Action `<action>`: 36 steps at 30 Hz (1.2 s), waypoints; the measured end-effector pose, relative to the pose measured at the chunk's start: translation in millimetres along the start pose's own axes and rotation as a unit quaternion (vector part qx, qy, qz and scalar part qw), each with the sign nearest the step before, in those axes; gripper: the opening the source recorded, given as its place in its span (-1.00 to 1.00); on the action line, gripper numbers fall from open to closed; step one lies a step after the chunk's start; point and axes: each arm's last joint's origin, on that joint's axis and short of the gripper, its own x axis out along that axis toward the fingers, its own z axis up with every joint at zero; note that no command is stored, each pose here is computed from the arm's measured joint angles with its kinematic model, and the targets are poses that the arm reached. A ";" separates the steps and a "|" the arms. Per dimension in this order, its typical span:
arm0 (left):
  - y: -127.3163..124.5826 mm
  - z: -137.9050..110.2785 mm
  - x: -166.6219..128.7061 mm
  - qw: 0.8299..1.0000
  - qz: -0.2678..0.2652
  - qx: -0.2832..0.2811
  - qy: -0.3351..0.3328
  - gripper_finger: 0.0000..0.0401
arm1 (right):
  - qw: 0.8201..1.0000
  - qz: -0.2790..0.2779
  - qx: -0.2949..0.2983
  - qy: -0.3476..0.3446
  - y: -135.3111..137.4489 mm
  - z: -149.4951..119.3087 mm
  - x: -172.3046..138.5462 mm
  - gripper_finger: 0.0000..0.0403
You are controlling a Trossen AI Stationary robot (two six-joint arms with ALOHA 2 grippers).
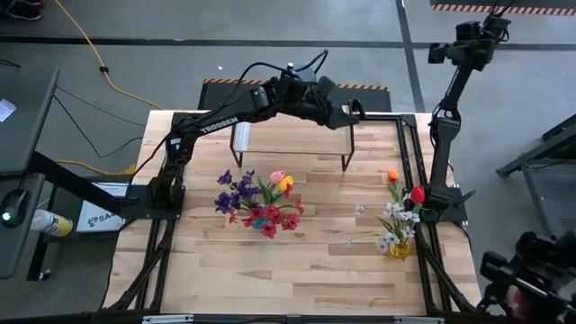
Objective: Pick and place flowers into a vace then onto a shelf
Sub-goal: Adjust the vases
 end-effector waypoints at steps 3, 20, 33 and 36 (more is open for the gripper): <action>-1.5 -1.3 0.7 1.000 -0.001 0.001 0.002 0.43 | 0.999 0.031 0.007 0.017 11.9 -4.7 -1.4 0.07; -2.0 -1.8 0.9 1.000 -0.002 0.001 0.002 0.43 | 0.987 -0.053 -0.119 0.095 114.5 -74.4 3.7 0.07; -8.7 -8.1 3.7 1.000 -0.013 0.003 0.013 0.43 | 0.972 -0.118 -0.096 0.179 140.5 -126.5 38.6 0.07; -11.7 -10.9 5.0 1.000 -0.016 0.004 0.017 0.43 | 0.966 -0.119 -0.079 0.217 141.6 -139.7 49.7 0.07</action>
